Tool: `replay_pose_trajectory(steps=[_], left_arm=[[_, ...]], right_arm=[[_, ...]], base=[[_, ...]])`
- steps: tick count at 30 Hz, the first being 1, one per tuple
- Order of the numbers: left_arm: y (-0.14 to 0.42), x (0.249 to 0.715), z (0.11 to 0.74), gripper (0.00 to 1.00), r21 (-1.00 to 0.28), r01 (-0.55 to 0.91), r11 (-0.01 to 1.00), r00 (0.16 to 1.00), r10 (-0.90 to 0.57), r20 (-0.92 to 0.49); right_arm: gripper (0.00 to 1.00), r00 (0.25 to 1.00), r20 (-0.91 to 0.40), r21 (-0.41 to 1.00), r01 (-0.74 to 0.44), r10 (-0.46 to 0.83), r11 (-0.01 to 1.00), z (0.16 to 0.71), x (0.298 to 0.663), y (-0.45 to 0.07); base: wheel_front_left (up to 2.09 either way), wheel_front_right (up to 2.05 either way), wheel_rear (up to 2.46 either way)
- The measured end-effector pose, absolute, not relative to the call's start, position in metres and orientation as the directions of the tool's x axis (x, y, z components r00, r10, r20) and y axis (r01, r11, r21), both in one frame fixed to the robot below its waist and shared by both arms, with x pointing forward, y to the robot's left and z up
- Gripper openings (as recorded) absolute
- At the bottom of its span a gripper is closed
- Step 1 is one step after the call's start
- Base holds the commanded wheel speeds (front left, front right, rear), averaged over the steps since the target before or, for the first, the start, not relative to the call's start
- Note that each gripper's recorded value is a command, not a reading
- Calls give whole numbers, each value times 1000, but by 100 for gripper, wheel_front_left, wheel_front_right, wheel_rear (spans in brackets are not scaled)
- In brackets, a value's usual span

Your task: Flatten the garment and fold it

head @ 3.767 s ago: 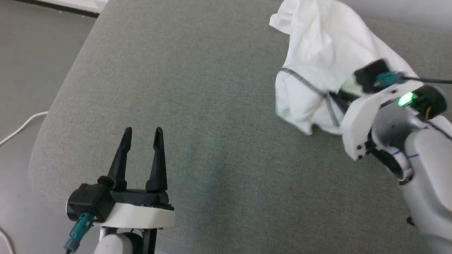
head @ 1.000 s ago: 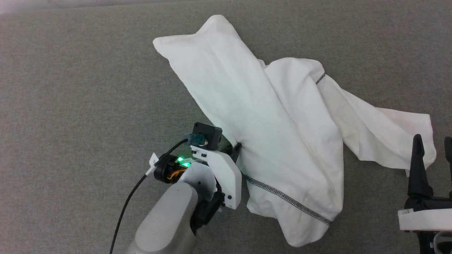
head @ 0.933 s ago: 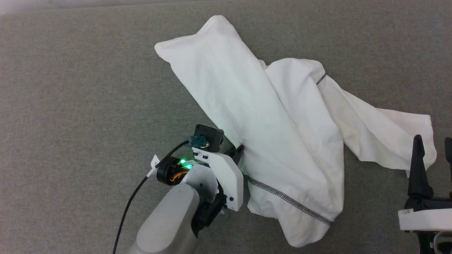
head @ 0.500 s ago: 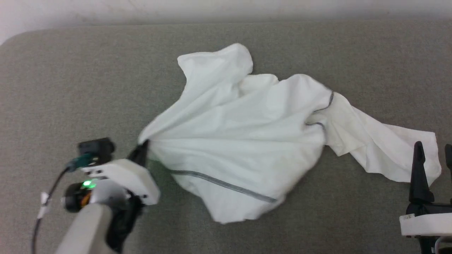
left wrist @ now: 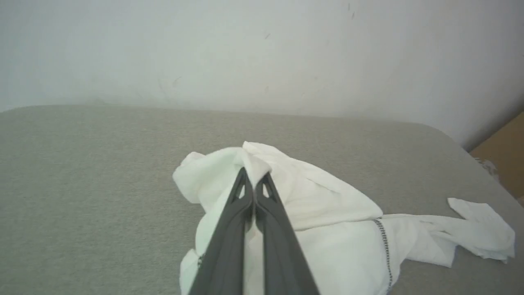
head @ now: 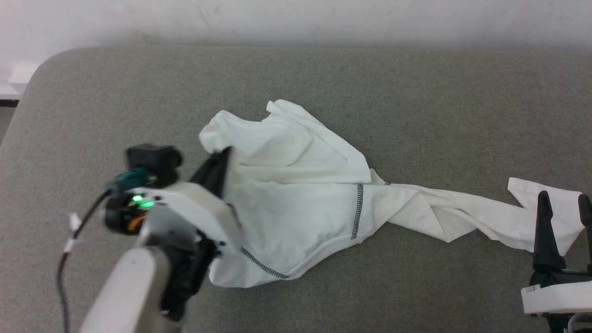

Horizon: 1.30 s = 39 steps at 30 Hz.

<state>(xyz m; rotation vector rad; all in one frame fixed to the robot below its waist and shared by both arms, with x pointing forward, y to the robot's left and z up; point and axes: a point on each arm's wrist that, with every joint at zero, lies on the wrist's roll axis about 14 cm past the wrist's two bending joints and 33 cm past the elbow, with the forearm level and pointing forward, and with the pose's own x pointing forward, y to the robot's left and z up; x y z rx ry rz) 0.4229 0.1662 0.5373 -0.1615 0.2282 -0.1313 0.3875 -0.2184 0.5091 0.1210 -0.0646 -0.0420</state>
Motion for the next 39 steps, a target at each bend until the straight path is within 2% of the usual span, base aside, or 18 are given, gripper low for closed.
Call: replay_pose_trajectory(steps=[6,10,11,12,14,19,23,26,28,33,36,39], left_arm=[[42,428,537,0,-285,372,884,880,-433,-195],[3,422,504,0,-270,439,857,819,-505,-272],[-2,419,493,4,-258,452,854,805,-515,-295],[-8,416,484,30,-260,464,847,787,-528,-317],[-17,410,470,100,-270,481,834,762,-550,-341],[-19,409,463,100,-324,460,827,764,-554,-329],[-3,420,484,100,-340,430,836,812,-523,-259],[32,432,505,100,-295,397,869,864,-462,-201],[65,437,511,100,-222,354,908,896,-398,-198],[130,423,486,100,-72,283,956,894,-290,-340],[134,401,460,100,-80,313,947,839,-315,-444],[126,389,449,100,-138,328,935,799,-352,-487]], right_arm=[[100,998,52,119,32,-39,992,508,387,-216],[100,999,33,121,36,-40,992,503,385,-216],[100,999,29,121,39,-43,992,502,384,-217],[100,999,25,121,45,-48,992,500,384,-219],[100,998,13,120,55,-57,991,496,383,-222],[100,998,-8,119,66,-66,991,488,385,-224],[100,999,-6,125,47,-47,991,488,390,-218],[100,1000,-1,128,29,-29,991,488,393,-212],[100,1000,0,132,16,-16,991,488,396,-208],[100,1000,4,139,-12,12,990,489,400,-198],[100,1000,-2,140,-20,20,990,488,402,-195],[100,1000,-9,140,-21,23,990,487,404,-195]], base=[[0,0,0],[0,0,0],[0,0,0],[0,0,0],[0,0,0],[0,0,0],[0,0,0],[0,0,0],[0,0,0],[0,0,0],[0,0,0],[0,0,0]])
